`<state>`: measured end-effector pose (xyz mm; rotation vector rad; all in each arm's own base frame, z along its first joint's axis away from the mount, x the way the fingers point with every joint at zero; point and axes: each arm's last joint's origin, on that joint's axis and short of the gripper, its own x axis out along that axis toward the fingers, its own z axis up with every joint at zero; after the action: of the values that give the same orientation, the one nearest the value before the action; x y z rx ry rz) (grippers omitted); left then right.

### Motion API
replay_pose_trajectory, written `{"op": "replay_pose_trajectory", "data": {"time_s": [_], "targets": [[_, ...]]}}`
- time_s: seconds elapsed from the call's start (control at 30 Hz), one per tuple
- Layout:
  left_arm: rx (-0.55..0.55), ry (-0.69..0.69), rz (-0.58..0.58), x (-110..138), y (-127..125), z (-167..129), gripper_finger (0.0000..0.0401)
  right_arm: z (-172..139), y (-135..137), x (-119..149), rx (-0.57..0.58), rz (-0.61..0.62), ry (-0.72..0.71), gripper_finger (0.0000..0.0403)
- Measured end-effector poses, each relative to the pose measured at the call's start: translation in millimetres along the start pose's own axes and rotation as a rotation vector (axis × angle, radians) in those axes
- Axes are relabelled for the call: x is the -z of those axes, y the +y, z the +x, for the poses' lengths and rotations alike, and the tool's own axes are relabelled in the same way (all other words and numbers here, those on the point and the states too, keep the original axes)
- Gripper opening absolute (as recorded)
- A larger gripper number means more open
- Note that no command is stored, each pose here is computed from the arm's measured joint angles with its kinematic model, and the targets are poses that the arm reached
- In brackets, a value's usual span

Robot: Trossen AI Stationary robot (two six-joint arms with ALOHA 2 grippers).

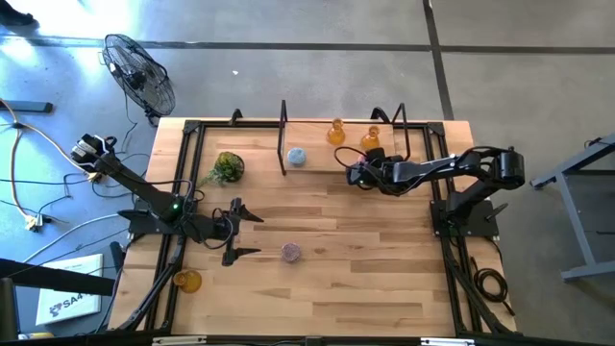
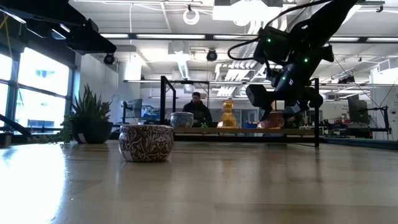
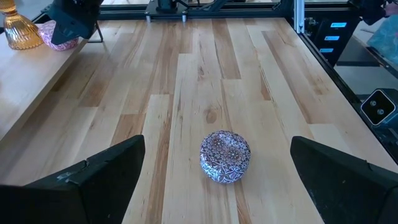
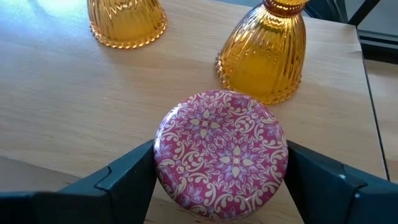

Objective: Pick & Place candle stick holders
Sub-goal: Put the pink scented candle on the shelf aligned with the blue scented candle

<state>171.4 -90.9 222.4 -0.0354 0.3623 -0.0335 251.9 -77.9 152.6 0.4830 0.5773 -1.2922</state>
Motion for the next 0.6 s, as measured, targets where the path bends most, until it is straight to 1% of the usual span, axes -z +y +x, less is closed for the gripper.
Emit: {"op": "replay_pose_trajectory", "data": {"time_s": [0.3,0.43,0.6], "targets": [[-0.001,0.000,0.000,0.0,0.0,0.0,0.0397,-0.1,0.6,-0.5,-0.004,0.004,-0.006,0.0311],[0.000,0.000,0.000,0.0,0.0,0.0,0.0397,-0.2,-0.4,0.2,0.010,-0.006,-0.010,0.0328],[0.000,0.000,0.000,0.0,0.0,0.0,0.0397,-0.2,-1.0,0.5,0.018,-0.013,-0.010,0.0360]]}}
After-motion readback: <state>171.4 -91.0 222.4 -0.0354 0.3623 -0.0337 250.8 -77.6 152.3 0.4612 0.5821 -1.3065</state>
